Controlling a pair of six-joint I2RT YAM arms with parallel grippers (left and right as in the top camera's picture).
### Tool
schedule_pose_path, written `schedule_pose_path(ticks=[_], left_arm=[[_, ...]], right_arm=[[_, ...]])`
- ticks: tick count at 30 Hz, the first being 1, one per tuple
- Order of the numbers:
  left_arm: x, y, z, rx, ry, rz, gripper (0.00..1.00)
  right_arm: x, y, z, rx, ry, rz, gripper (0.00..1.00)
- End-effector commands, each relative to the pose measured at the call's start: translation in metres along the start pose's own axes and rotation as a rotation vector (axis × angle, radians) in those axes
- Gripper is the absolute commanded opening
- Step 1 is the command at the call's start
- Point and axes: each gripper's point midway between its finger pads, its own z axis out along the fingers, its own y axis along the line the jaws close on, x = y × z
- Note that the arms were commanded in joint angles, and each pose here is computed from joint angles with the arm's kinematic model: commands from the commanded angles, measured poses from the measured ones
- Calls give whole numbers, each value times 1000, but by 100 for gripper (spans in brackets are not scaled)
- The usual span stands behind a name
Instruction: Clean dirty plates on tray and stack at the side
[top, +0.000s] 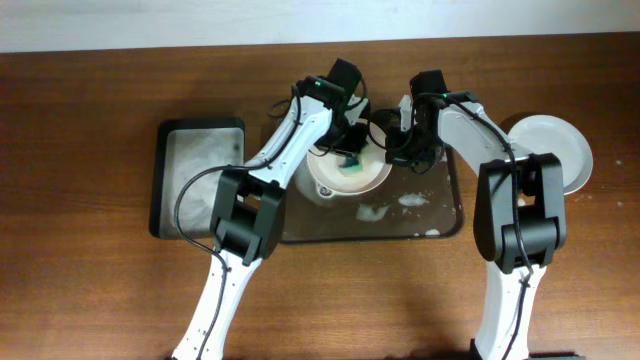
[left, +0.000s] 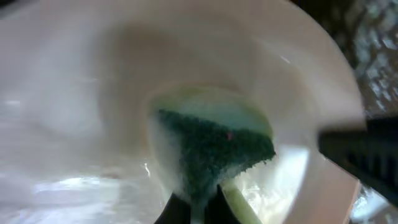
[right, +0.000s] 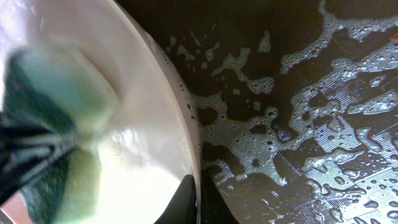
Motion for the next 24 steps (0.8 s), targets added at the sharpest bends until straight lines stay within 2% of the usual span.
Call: schedule_pose_path(ticks=[1,8,14,15,17,22,24], left_arm=[[1,78,11,-389,-41,-176,1],[3,112,-8,-612,-79,-221,1],[34,112,-10,-620,53,-220,1],[41,105,-6,-573,94,-217,1],[56,69,8,-338,203,-127,1],[66,-3,14,115,274,69,1],[71,-11,11,166,288,113,1]], right_arm=[[11,-1,8,4,38,-7,4],[11,-1,8,4,38,-7,4],[10,-1,8,3,36,-8,4],[10,-1,8,3,35,-8,4],[10,-1,8,3,35,-8,4],[10,-1,8,3,36,-8,4],[10,-1,8,3,36,-8,4]])
